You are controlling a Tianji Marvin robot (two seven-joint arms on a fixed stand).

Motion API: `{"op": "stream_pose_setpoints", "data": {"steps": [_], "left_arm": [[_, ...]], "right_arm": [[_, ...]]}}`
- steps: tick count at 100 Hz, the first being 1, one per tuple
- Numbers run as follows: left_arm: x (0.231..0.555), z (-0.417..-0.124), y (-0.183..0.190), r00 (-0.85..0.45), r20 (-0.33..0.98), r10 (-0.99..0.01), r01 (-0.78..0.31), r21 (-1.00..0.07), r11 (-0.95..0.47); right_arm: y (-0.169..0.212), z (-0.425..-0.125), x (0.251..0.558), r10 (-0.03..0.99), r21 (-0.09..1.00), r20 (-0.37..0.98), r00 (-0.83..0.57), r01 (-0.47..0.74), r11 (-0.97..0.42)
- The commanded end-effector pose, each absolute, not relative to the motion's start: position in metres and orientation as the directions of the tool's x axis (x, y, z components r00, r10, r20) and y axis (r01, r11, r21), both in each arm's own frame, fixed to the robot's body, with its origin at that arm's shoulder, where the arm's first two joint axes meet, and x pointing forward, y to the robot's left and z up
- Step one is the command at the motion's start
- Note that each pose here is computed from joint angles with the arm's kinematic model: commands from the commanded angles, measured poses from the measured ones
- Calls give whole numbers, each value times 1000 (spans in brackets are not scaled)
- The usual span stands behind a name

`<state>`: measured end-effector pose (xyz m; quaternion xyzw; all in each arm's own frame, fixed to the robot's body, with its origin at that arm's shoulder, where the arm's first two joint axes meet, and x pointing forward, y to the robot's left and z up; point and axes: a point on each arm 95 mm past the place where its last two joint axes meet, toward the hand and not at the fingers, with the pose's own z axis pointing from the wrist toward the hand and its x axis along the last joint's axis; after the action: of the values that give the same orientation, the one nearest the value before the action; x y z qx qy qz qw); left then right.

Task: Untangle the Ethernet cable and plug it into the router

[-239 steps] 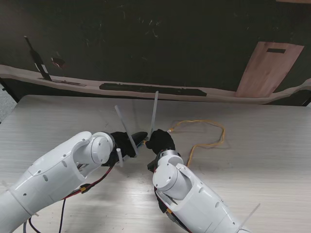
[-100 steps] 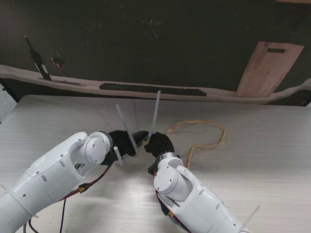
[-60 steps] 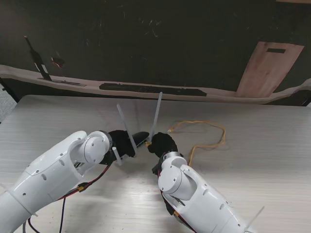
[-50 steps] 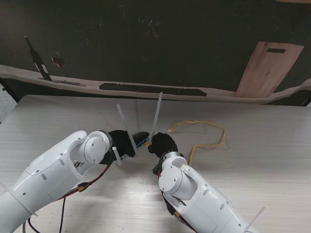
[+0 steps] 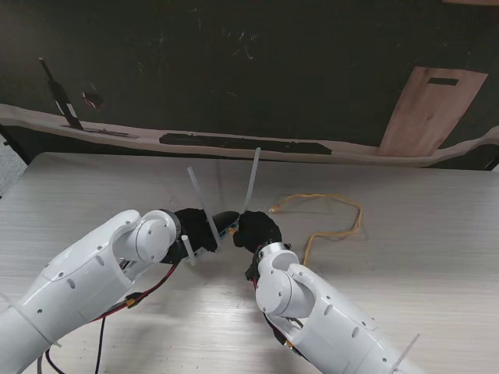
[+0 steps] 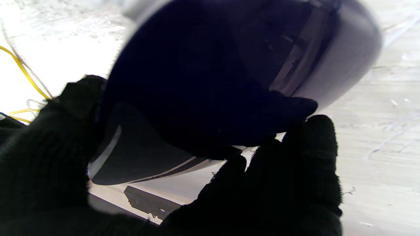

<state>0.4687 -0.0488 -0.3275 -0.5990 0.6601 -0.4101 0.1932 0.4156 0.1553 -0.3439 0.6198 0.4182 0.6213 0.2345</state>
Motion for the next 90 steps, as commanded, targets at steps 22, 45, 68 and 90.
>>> {"op": "stream_pose_setpoints", "data": {"steps": [22,45,68,90], "left_arm": [[446,-372,-43,-168,234,-958,-735,-677,-36],[446,-373,-44,-165,234,-958,-739,-673,-37],[445,-373,-45,-166,235,-958,-740,-671,-36],[445,-374,-46,-168,236,-957,-744,-668,-34]], "right_arm": [[157,-346,419,820,813,563,-98,243,-529],[158,-346,420,813,793,580,-51,263,-549],[160,-346,420,813,788,581,-36,276,-550],[165,-345,421,818,789,574,-44,296,-538]]}}
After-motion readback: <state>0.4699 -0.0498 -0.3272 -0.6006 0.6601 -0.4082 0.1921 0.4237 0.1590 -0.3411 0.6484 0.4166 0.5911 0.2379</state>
